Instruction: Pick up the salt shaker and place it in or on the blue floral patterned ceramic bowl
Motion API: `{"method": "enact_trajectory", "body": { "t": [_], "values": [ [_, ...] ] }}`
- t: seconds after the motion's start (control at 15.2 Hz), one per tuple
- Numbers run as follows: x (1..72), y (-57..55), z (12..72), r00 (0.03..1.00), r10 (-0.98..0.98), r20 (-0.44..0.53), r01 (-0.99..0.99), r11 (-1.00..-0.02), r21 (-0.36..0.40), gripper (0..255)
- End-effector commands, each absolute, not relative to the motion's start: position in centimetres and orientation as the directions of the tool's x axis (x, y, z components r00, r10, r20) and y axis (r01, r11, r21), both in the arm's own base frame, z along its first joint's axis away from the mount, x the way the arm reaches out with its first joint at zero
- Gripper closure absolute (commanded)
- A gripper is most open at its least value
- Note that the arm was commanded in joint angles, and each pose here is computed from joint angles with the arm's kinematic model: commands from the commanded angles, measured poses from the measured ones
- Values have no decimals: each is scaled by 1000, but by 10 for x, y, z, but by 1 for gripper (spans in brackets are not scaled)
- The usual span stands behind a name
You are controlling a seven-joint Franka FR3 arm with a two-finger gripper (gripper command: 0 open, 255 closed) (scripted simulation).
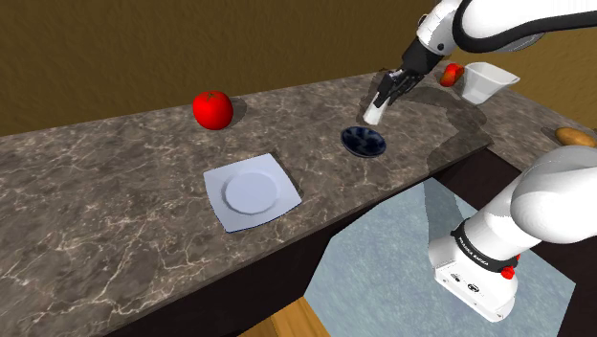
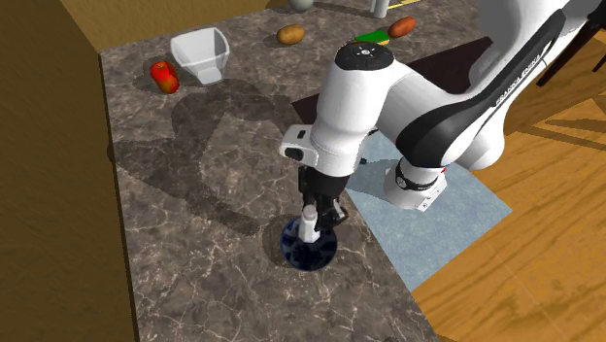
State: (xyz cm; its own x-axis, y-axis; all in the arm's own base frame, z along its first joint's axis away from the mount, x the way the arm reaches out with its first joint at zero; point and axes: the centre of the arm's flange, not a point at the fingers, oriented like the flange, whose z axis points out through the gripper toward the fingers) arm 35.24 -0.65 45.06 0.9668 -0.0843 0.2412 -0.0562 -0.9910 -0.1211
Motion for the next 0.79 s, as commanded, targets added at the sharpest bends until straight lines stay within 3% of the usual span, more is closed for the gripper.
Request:
{"method": "enact_trajectory", "body": {
  "t": [0.0, 0.73],
  "values": [
    [352, -5, 440, 967, -85, 242, -57, -991, -121, 255],
    [352, -5, 382, 967, -85, 242, -57, -991, -121, 255]
  ]
}}
